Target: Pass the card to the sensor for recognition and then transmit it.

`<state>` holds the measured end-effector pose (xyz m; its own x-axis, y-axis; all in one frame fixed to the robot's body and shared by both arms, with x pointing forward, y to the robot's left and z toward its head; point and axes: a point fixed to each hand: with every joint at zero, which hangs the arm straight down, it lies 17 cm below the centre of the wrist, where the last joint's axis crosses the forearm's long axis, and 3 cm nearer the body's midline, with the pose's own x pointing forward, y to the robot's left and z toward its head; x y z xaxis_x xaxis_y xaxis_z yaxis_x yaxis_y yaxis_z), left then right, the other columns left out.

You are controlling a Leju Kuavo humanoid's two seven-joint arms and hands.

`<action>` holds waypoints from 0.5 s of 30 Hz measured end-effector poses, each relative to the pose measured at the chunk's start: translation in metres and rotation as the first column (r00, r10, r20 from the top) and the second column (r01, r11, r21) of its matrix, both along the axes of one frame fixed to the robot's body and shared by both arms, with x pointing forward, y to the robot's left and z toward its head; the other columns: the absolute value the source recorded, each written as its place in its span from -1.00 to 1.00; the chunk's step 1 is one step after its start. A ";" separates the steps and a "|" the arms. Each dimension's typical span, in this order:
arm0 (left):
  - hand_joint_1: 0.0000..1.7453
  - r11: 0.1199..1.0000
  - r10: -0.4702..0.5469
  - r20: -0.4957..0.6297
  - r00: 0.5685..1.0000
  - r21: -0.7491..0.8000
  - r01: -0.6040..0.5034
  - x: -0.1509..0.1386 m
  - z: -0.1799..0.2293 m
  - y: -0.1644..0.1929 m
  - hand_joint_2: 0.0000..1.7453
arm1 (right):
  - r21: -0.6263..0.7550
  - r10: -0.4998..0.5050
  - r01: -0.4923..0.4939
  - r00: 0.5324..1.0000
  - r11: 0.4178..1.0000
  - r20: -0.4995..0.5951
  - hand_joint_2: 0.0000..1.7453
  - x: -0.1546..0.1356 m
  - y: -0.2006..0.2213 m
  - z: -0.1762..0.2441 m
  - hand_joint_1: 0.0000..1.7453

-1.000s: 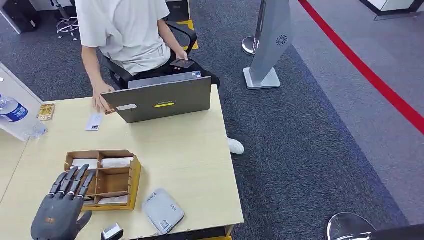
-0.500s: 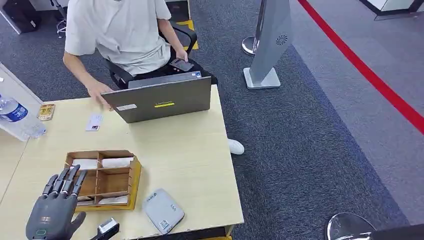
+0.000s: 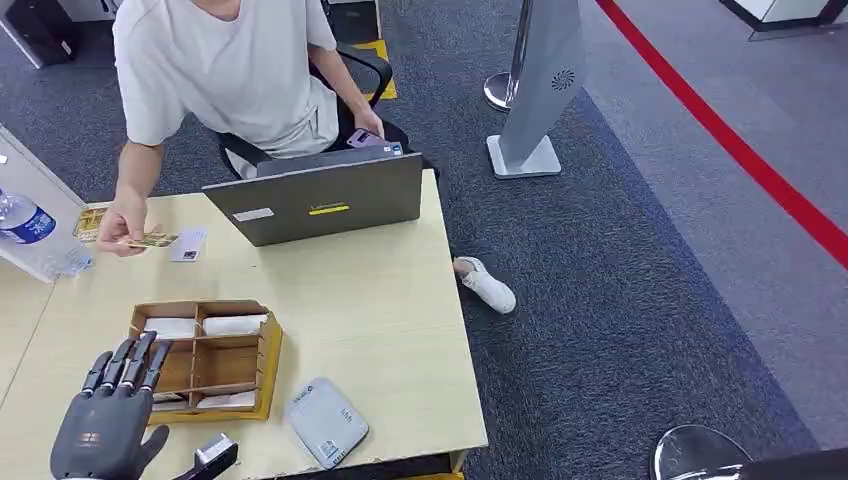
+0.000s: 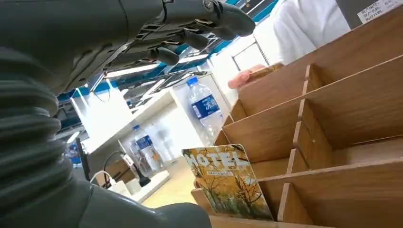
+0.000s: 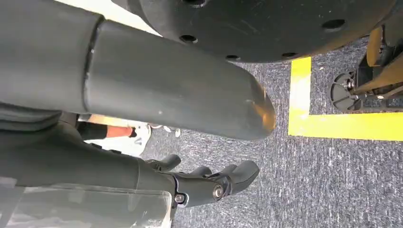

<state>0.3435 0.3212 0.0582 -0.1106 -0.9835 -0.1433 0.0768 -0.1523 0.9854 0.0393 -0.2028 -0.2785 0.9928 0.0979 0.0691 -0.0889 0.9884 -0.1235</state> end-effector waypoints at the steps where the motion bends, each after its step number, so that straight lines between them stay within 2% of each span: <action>1: -1.00 1.000 0.002 -0.004 1.000 0.000 -0.002 0.000 -0.001 0.000 1.00 | 0.000 0.000 0.000 1.000 1.000 0.000 -1.00 0.000 0.000 0.000 -1.00; 15: -1.00 1.000 0.020 -0.027 0.999 -0.003 -0.020 -0.001 -0.005 0.003 1.00 | 0.000 0.003 -0.003 1.000 1.000 0.000 -1.00 0.000 0.000 0.000 -1.00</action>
